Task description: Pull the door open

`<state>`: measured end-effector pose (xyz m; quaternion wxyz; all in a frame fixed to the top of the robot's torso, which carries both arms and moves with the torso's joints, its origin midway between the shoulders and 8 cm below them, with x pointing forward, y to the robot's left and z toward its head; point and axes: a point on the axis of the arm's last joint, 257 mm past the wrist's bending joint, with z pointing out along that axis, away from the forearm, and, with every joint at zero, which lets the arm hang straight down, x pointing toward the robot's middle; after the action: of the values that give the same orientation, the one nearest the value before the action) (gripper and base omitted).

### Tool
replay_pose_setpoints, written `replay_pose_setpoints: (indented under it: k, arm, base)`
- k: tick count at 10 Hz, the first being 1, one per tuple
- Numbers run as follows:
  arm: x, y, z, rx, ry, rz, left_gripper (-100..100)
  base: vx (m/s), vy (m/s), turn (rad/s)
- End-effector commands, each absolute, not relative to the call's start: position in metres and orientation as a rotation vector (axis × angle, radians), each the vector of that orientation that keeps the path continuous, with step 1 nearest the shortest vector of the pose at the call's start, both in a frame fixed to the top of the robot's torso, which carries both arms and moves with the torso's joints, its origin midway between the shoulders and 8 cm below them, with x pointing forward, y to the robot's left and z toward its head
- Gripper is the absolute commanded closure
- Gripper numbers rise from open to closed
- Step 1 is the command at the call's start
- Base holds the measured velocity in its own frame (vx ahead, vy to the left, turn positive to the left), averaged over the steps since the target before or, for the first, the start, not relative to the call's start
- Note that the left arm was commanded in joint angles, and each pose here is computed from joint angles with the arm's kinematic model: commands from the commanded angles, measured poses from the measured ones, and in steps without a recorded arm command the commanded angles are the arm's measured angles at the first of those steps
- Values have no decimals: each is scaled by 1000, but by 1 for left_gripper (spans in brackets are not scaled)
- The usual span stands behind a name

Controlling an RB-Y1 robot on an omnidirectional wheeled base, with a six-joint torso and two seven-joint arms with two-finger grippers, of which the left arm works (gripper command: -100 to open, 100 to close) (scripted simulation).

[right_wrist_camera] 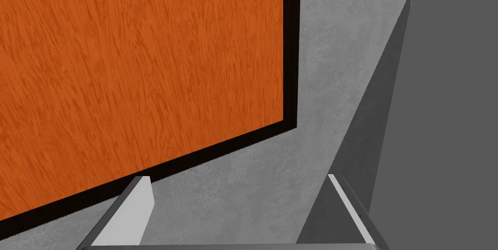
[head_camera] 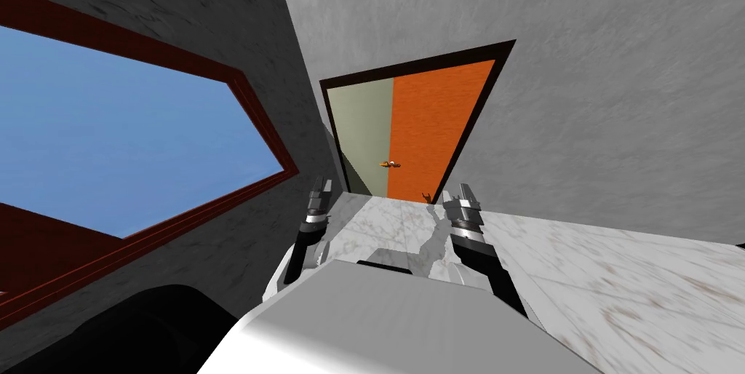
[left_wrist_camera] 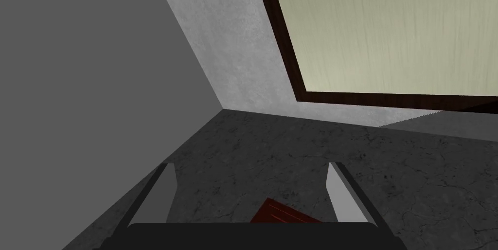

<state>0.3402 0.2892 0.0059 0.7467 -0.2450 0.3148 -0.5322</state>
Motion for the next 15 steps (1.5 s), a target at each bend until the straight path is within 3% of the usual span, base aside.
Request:
replay_pose_setpoints:
  k: [1, 15]
  arm:
    - [344, 291, -4, -551, 700, -1172, -100]
    - [373, 317, -106, -723, 812, -1222, -100]
  base:
    - [113, -37, -48]
    - [109, -43, -55]
